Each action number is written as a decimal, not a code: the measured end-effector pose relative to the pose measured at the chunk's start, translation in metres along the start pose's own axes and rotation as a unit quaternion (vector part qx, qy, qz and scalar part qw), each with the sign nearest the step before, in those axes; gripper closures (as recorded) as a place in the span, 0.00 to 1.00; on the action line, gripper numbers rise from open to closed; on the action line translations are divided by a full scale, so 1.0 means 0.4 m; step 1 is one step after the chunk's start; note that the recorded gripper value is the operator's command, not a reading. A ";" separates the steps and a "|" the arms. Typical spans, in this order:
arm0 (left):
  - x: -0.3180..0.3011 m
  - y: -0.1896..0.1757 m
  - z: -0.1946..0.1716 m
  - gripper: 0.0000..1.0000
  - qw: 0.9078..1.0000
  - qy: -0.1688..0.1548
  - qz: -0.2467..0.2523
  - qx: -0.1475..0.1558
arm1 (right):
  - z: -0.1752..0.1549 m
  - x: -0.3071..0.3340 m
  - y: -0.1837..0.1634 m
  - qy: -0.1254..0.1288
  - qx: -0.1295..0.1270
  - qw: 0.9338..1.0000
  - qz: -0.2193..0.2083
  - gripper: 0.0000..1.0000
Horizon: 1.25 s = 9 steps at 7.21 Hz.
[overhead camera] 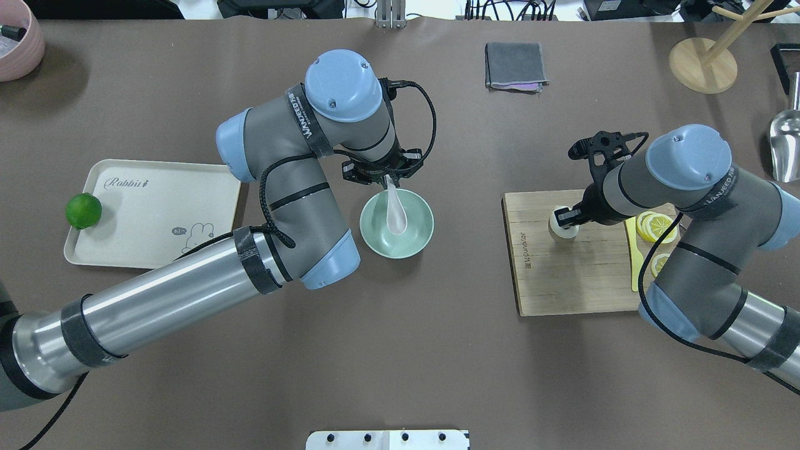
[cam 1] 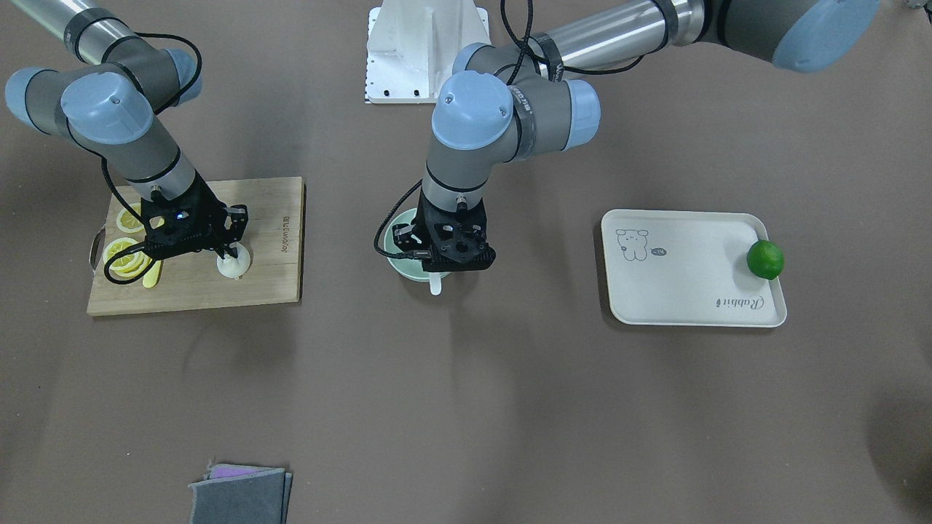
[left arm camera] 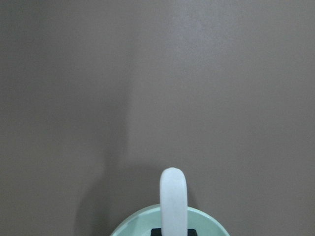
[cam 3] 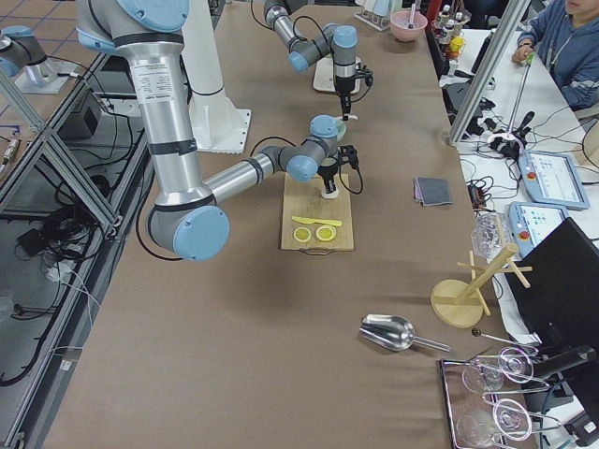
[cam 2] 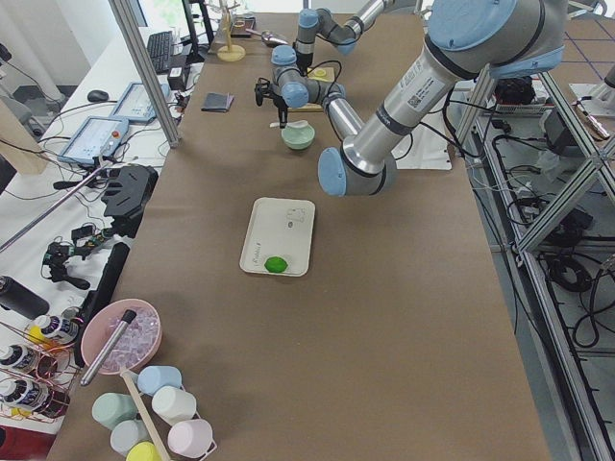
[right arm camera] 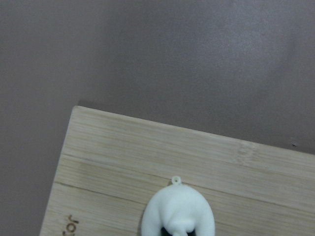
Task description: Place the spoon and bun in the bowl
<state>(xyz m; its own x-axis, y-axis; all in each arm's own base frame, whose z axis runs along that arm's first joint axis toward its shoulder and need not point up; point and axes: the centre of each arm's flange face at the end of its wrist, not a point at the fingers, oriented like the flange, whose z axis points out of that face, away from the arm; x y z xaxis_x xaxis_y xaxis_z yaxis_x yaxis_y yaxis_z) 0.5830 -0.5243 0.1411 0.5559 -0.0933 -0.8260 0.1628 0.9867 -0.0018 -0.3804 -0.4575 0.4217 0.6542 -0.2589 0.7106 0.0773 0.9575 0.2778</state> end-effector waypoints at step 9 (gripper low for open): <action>-0.517 -0.109 -0.298 0.01 0.996 0.014 0.082 -0.018 | -0.160 -0.419 -0.144 -0.052 0.034 0.994 0.087 1.00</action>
<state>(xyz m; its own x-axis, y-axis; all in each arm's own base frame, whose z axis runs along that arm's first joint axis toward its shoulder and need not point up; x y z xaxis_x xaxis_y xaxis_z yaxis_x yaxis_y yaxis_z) 0.3637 -0.5323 0.2446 0.5488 0.0722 -0.8328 0.0424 0.9926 0.1140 -0.4464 -0.4611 0.2452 0.5709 -0.1052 0.8143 -0.0839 0.9791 0.1853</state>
